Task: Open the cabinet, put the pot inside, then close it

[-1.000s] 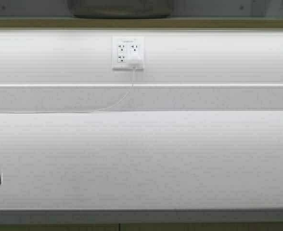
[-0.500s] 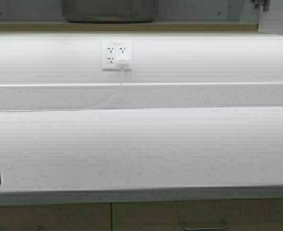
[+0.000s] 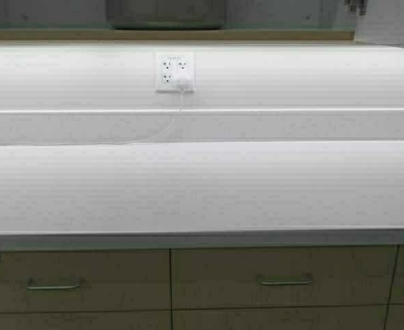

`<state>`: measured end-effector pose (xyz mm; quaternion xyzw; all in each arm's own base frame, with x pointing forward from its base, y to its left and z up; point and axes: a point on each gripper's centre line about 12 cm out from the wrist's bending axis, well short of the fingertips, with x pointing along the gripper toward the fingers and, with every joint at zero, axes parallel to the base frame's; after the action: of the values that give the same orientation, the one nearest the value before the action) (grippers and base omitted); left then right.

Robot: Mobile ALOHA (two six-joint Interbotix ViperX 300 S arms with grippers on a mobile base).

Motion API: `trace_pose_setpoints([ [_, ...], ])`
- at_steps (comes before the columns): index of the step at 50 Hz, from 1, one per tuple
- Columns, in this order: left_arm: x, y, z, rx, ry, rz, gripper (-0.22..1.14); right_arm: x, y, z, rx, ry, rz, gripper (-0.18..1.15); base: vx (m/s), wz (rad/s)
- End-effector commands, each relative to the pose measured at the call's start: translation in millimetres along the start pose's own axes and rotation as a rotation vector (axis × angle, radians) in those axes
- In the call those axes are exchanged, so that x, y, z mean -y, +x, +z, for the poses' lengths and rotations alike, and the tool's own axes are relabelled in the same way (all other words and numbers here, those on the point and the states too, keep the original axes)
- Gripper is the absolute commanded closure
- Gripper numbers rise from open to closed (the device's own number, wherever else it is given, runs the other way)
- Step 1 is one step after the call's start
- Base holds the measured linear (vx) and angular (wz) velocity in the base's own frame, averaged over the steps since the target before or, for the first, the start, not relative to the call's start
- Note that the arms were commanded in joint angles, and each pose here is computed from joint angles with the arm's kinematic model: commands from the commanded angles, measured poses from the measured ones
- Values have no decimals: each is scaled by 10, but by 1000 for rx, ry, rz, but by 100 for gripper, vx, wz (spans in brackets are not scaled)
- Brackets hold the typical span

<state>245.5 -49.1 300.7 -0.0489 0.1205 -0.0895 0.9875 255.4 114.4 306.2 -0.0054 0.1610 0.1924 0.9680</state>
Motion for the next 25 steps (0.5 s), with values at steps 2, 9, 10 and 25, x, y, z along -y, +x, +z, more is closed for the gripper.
trace_pose_setpoints([
  [2, 4, 6, 57, 15, 4, -1, 89, -14, -9, 140, 35, -1, 4, 89, -30, 3],
  [9, -41, 5, 69, 19, 19, 17, 89, -7, -8, 110, 17, -1, -1, 89, -28, 3],
  [10, -65, 4, 71, 20, 23, 26, 89, -8, -1, 117, 17, -1, -1, 89, -26, 1],
  [25, -582, -134, 276, 22, 54, 247, 89, 485, -92, 437, 87, 20, -174, 89, -25, -7],
])
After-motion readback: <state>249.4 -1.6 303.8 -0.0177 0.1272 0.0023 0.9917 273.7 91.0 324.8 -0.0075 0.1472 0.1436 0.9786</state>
